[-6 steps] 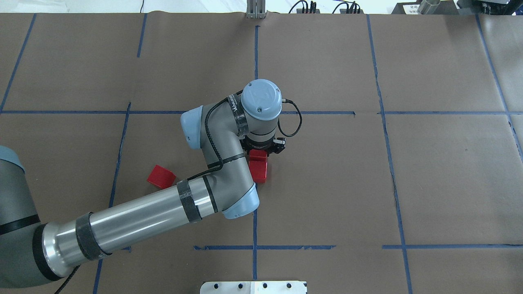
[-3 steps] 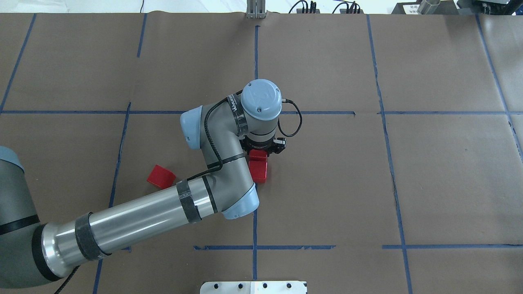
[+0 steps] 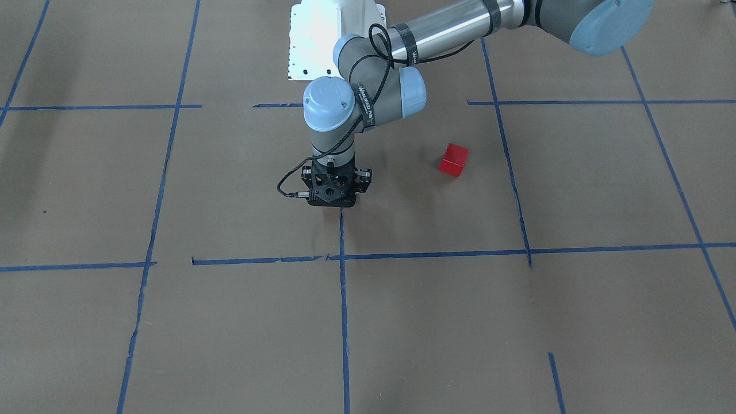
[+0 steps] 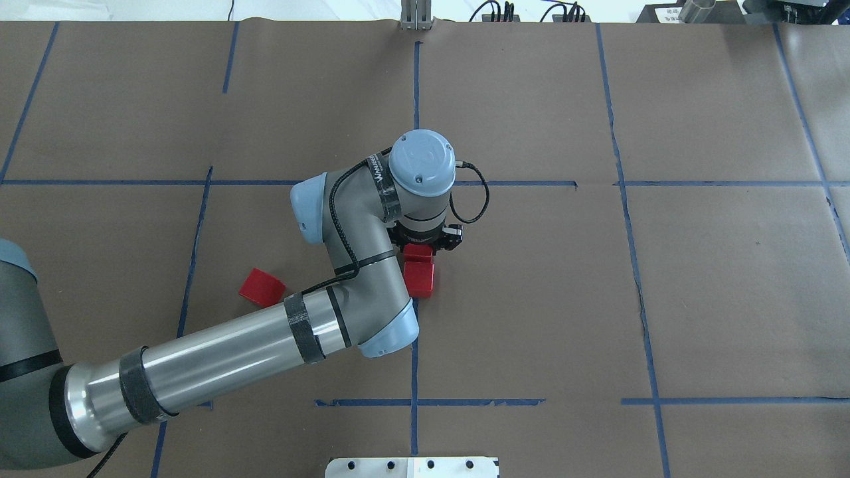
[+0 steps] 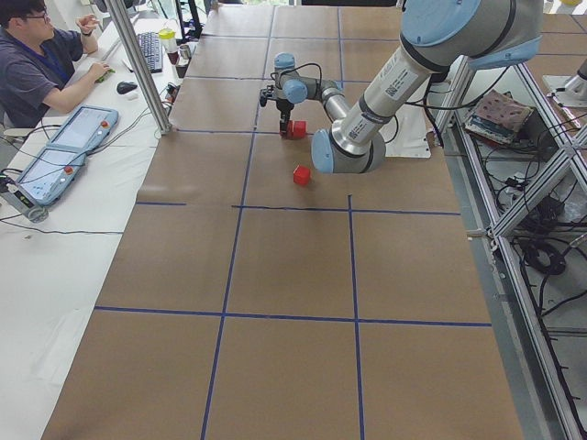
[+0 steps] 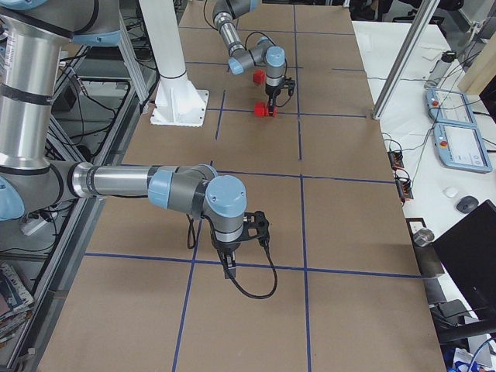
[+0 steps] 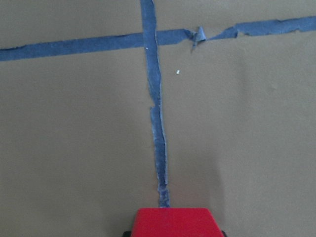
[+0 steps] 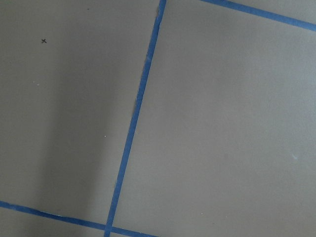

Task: Form red blocks into L shape at center
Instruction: 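Hold the cube against the center cube with the left gripper, adjusting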

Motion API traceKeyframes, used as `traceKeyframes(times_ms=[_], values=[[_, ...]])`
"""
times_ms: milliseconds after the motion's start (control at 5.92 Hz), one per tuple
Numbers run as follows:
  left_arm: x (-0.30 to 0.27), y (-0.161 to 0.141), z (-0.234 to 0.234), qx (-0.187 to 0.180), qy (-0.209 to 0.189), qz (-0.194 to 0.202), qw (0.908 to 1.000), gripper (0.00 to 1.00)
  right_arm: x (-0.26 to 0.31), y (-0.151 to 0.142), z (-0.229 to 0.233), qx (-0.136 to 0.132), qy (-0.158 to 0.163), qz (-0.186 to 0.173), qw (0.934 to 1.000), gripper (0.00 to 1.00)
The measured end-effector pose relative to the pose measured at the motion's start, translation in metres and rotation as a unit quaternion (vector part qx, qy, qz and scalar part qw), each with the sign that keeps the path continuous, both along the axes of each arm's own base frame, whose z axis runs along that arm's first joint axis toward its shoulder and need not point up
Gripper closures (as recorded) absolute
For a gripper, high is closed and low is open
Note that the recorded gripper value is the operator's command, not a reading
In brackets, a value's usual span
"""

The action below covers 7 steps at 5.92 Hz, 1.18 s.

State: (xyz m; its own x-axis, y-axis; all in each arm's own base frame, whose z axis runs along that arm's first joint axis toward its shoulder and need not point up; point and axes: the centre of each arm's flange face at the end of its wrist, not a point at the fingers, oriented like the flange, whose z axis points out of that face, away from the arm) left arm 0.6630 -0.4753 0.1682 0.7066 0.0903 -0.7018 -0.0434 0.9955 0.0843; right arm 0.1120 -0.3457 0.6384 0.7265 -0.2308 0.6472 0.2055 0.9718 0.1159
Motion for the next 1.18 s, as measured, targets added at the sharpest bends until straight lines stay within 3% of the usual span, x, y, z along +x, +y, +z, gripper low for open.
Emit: traceKeyframes(times_ms=[507, 844, 1182], values=[[-0.0004, 0.0002, -0.0013, -0.008, 0.001, -0.008, 0.9999, 0.9, 0.0, 0.0, 0.0003, 0.0, 0.0, 0.0, 1.0, 0.0], [-0.0004, 0.0002, -0.0014, -0.009, 0.001, -0.009, 0.9999, 0.68, 0.0, 0.0001, 0.0007, -0.001, 0.0, 0.0, 1.0, 0.0], [-0.0004, 0.0002, -0.0014, -0.009, 0.001, -0.009, 0.9999, 0.62, 0.0, 0.0, 0.0003, -0.001, 0.0, 0.0, 1.0, 0.0]])
